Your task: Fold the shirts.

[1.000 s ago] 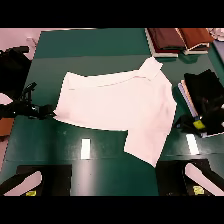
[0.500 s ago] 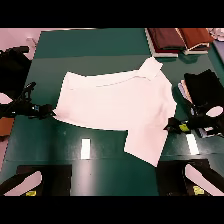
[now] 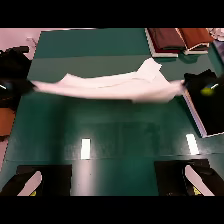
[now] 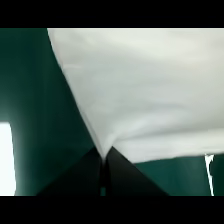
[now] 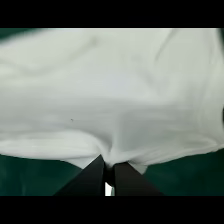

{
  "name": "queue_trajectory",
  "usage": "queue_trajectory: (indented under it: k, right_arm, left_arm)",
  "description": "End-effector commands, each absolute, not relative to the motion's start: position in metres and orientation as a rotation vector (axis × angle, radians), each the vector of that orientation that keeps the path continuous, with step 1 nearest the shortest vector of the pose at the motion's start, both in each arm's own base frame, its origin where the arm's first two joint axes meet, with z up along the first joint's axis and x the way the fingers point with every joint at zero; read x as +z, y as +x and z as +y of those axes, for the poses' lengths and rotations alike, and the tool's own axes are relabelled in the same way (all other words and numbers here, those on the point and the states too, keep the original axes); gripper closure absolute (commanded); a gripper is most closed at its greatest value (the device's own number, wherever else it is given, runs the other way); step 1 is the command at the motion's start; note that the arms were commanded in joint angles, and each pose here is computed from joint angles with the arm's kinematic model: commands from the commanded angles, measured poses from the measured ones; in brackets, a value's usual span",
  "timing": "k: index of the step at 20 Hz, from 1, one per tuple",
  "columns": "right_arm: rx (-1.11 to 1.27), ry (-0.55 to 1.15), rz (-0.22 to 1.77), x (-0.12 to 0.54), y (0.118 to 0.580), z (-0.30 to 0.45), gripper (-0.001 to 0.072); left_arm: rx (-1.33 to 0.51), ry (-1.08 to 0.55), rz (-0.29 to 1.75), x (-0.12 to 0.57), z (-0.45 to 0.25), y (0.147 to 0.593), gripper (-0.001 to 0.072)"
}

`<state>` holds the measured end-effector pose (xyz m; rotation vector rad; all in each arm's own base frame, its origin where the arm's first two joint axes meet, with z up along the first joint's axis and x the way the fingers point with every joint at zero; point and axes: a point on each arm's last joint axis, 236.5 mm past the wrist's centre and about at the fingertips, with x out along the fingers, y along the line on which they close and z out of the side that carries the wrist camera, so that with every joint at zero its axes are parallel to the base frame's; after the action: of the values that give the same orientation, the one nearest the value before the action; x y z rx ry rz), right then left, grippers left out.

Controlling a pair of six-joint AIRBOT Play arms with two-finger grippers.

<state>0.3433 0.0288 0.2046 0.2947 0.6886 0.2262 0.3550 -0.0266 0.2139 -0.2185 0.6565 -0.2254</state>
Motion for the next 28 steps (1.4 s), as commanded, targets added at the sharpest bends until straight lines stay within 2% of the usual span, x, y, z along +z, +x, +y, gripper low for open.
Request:
queue_trajectory:
  k: [1, 4, 7, 9, 12, 16, 20, 24, 26, 28]
  right_arm:
    - [0.183, 0.142, 0.262, 0.389, 0.312, 0.019, 0.0693]
    - [0.121, 0.021, 0.043, 0.490, 0.266, 0.016, 0.0693]
    - [0.070, -0.058, -0.024, 0.531, 0.238, 0.016, 0.0693]
    - [0.055, -0.083, -0.057, 0.546, 0.232, 0.015, 0.0694]
    - [0.067, -0.068, -0.023, 0.537, 0.243, 0.013, 0.0695]
    - [0.084, 0.027, 0.181, 0.468, 0.289, -0.008, 0.0695]
    - [0.220, 0.125, 0.548, 0.342, 0.361, 0.003, 0.0695]
    - [0.209, 0.156, 0.966, 0.179, 0.414, 0.012, 0.0695]
    - [0.224, 0.185, 1.101, 0.111, 0.432, 0.021, 0.0695]
    - [0.223, 0.213, 1.183, 0.060, 0.452, 0.025, 0.0695]
  left_arm:
    - [-0.213, -0.103, 0.173, 0.408, -0.037, 0.293, 0.0683]
    - [-0.203, -0.027, -0.201, 0.539, -0.050, 0.210, 0.0683]
    - [-0.202, 0.029, -0.411, 0.604, -0.063, 0.144, 0.0683]
    - [-0.202, 0.000, -0.431, 0.611, -0.063, 0.135, 0.0683]
    - [-0.198, -0.046, -0.329, 0.590, -0.056, 0.165, 0.0684]
    - [-0.218, -0.137, 0.012, 0.501, -0.043, 0.268, 0.0684]
    - [-0.274, -0.307, 0.489, 0.335, -0.039, 0.373, 0.0683]
    - [-0.249, -0.419, 0.878, 0.164, -0.029, 0.419, 0.0683]
    - [-0.240, -0.451, 1.017, 0.095, -0.026, 0.429, 0.0683]
    - [-0.223, -0.474, 1.074, 0.050, -0.020, 0.446, 0.0683]
